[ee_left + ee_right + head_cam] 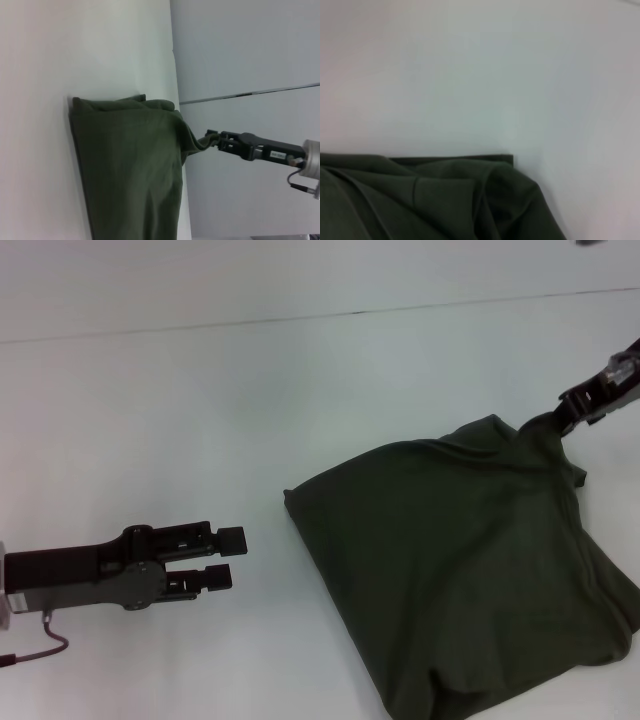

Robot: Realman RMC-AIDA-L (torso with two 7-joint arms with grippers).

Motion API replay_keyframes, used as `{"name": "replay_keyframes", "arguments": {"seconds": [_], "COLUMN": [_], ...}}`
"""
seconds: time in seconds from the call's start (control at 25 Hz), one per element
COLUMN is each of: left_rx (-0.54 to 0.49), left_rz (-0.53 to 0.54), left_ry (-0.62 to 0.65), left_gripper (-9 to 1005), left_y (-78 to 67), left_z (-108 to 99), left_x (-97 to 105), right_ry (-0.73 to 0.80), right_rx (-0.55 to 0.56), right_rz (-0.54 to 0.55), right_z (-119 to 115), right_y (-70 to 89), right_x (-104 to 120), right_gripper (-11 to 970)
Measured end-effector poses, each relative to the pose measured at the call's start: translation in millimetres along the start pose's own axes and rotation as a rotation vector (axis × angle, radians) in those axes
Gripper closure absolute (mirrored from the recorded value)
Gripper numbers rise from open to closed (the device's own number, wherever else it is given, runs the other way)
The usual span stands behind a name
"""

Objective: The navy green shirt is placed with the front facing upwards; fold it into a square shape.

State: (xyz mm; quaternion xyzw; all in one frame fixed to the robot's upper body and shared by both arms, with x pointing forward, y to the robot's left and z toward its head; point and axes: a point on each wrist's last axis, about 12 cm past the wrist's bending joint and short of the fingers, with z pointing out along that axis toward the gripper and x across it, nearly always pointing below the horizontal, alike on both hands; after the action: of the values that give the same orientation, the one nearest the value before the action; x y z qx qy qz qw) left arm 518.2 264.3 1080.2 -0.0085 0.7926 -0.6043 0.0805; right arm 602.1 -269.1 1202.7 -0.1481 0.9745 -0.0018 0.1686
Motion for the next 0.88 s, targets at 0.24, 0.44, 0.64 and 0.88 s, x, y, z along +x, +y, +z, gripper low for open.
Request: {"name": "replay_keyframes", "arguments": {"seconds": [0.24,0.44,0.64,0.88], "left_rx": [-0.001,-0.003,-0.003,-0.003], "left_rz": [0.001,0.001,0.001,0.002], "left_ry": [-0.005,-0.01,-0.011,-0.012], "left_gripper": [203,203,202,202], "left_y": [-0.4,-0.2,-0.2,-0.4], "left_z": [-1,-3,-3,-3], "left_x": [-1,-2,-2,-2], "right_ry": [-0.04,-0.086,-0.007,0.096], "right_rx": [-0.046,-0.328,-0.424,-0.433], "right_rz": [-0.028,-0.09,-0.129,-0.133], "right_z": [-26,-38,-14,13], "right_y": [3.7,22.7,38.1,42.4], "right_x": [-4,-8,-3,3], "right_gripper": [569,572,576,576]}}
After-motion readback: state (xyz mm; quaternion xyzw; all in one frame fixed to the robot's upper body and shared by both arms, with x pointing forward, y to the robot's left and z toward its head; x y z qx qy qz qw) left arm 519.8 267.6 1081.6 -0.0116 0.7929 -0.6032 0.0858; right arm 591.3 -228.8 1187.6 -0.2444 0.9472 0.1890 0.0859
